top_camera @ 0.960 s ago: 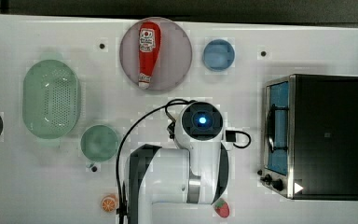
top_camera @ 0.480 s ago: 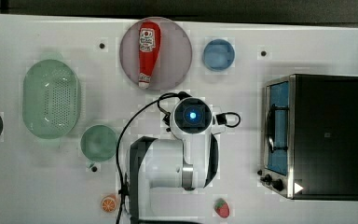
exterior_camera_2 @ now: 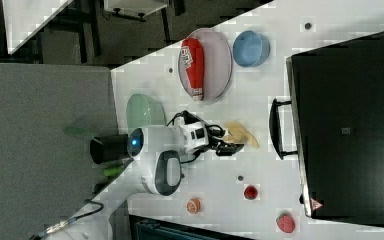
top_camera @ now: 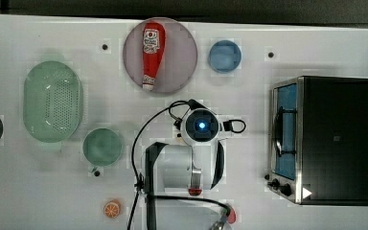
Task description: Pick Banana and place it in mug.
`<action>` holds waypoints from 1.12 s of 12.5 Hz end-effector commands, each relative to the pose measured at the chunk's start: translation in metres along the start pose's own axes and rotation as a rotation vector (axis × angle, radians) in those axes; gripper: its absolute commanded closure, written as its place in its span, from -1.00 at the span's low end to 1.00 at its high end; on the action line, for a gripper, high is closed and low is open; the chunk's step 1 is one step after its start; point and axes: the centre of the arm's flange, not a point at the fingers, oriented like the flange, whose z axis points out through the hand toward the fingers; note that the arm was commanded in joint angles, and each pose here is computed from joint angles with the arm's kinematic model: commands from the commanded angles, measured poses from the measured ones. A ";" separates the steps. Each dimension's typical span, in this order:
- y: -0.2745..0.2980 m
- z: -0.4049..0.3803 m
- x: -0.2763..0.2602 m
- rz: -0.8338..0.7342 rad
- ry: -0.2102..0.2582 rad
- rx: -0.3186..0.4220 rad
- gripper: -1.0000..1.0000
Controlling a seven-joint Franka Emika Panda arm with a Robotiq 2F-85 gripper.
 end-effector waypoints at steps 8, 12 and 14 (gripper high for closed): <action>-0.007 0.025 0.003 -0.042 0.055 0.041 0.26; -0.008 -0.029 0.013 -0.033 0.127 0.081 0.26; -0.005 -0.075 0.010 -0.032 0.115 0.077 0.26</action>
